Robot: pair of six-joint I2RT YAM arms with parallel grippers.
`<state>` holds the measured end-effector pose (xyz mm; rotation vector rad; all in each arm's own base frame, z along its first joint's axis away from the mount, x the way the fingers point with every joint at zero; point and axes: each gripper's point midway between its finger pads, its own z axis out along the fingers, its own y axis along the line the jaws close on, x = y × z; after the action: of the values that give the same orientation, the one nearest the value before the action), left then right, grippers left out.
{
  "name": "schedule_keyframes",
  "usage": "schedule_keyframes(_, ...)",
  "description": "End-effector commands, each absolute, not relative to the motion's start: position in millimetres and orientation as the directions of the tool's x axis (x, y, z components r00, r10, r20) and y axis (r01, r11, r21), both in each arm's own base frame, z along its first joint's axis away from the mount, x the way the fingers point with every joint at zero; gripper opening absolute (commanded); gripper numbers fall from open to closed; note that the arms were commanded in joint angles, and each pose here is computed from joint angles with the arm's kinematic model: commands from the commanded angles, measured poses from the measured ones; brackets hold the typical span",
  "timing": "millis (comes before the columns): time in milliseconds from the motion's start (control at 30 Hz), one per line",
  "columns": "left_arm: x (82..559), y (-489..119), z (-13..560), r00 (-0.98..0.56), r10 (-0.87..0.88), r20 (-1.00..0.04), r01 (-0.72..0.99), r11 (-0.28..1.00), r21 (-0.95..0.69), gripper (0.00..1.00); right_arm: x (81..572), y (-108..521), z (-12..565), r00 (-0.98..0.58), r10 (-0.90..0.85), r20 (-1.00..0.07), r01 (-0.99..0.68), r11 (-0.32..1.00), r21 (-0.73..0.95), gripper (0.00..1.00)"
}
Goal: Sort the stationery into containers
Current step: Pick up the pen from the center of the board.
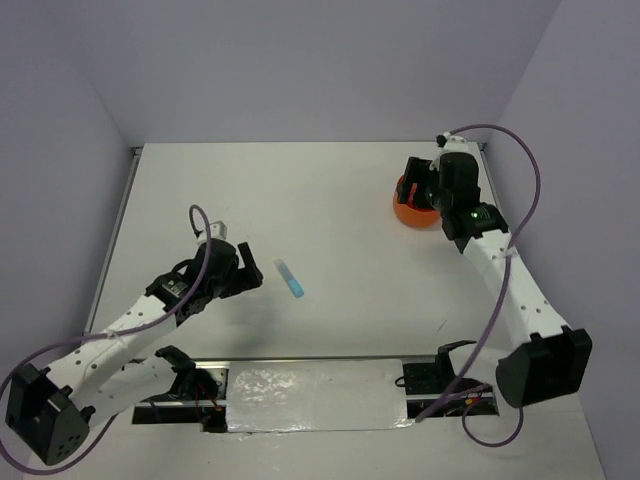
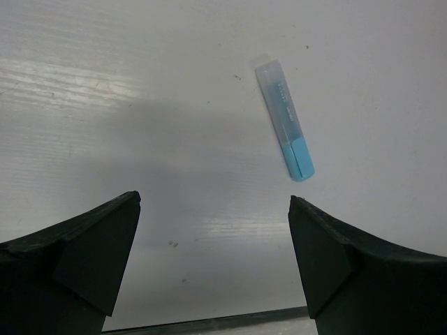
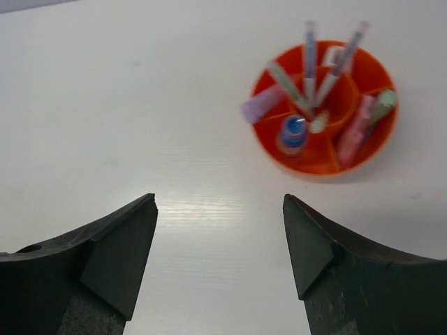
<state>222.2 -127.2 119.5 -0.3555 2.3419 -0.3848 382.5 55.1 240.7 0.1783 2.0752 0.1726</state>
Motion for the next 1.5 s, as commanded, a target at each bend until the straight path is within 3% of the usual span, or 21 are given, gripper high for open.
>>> schedule_keyframes(0, 240.7, -145.0, 127.3, -0.663, -0.430, -0.613, -0.174, 0.885, -0.433, 0.99, 357.2, 94.3, 263.9, -0.436, 0.161, -0.885, -0.117, 0.965, 0.234, 0.80)
schedule_keyframes(133, 255.9, -154.0, 121.4, -0.662, -0.438, -0.608, -0.234, 0.892, -0.388, 0.99, 321.9, 129.3, 256.6, -0.454, 0.142, -0.880, -0.262, 0.922, 0.285, 0.80)
schedule_keyframes(333, 270.8, -157.7, 108.3, -0.646, -0.482, -0.592, -0.449, 0.867, -0.216, 0.99, 293.4, 146.3, 235.5, -0.479, 0.127, -0.868, -0.324, 0.894, 0.309, 0.80)
schedule_keyframes(567, 287.9, -186.7, 70.4, -0.731, -0.442, -0.520, -0.494, 0.868, -0.043, 0.98, 277.2, 157.6, 218.6, -0.512, 0.126, -0.850, -0.346, 0.875, 0.339, 0.80)
schedule_keyframes(733, 295.7, -204.3, 49.2, -0.761, -0.442, -0.475, -0.488, 0.873, -0.031, 0.94, 261.8, 185.5, 198.7, -0.549, 0.076, -0.832, -0.416, 0.838, 0.352, 0.80)
schedule_keyframes(1033, 291.9, -208.7, 8.3, -0.789, -0.445, -0.423, -0.486, 0.874, -0.011, 0.66, 221.8, 253.7, 180.2, -0.596, 0.068, -0.800, -0.546, 0.696, 0.466, 0.79)
schedule_keyframes(1100, 288.9, -210.0, -1.3, -0.795, -0.447, -0.410, -0.483, 0.876, -0.017, 0.55, 212.2, 274.1, 173.0, -0.615, 0.096, -0.783, -0.561, 0.645, 0.519, 0.80)
schedule_keyframes(1133, 287.9, -210.9, -2.6, -0.797, -0.449, -0.405, -0.482, 0.876, -0.024, 0.46, 210.3, 279.7, 158.0, -0.643, 0.089, -0.761, -0.546, 0.643, 0.537, 0.80)
schedule_keyframes(1167, 283.7, -209.9, -5.7, -0.801, -0.451, -0.394, -0.482, 0.876, -0.024, 0.31, 209.8, 284.1, 153.4, -0.664, 0.117, -0.739, -0.523, 0.633, 0.570, 0.80)
schedule_keyframes(1233, 283.7, -210.9, -3.0, -0.796, -0.459, -0.394, -0.481, 0.875, -0.047, 0.21, 210.7, 288.8, 133.7, -0.684, 0.145, -0.715, -0.494, 0.629, 0.600, 0.81)
schedule_keyframes(1267, 280.1, -207.5, -4.0, -0.796, -0.460, -0.393, -0.484, 0.874, -0.042, 0.10, 210.9, 291.1, 130.7, -0.699, 0.172, -0.694, -0.473, 0.618, 0.629, 0.82)
schedule_keyframes(1333, 277.9, -205.5, 4.4, -0.782, -0.476, -0.403, -0.490, 0.868, -0.075, 0.01, 208.6, 298.4, 121.6, -0.699, 0.188, -0.690, -0.482, 0.589, 0.648, 0.91)
schedule_keyframes(1367, 277.0, -205.5, 8.6, -0.773, -0.489, -0.405, -0.496, 0.863, -0.096, 0.00, 211.0, 304.0, 129.1, -0.683, 0.218, -0.698, -0.497, 0.561, 0.662, 1.00)
schedule_keyframes(1467, 276.0, -209.0, 30.4, -0.735, -0.534, -0.417, -0.496, 0.844, -0.207, 0.00, 207.6, 315.3, 117.8, -0.690, 0.221, -0.689, -0.512, 0.523, 0.681, 1.00)
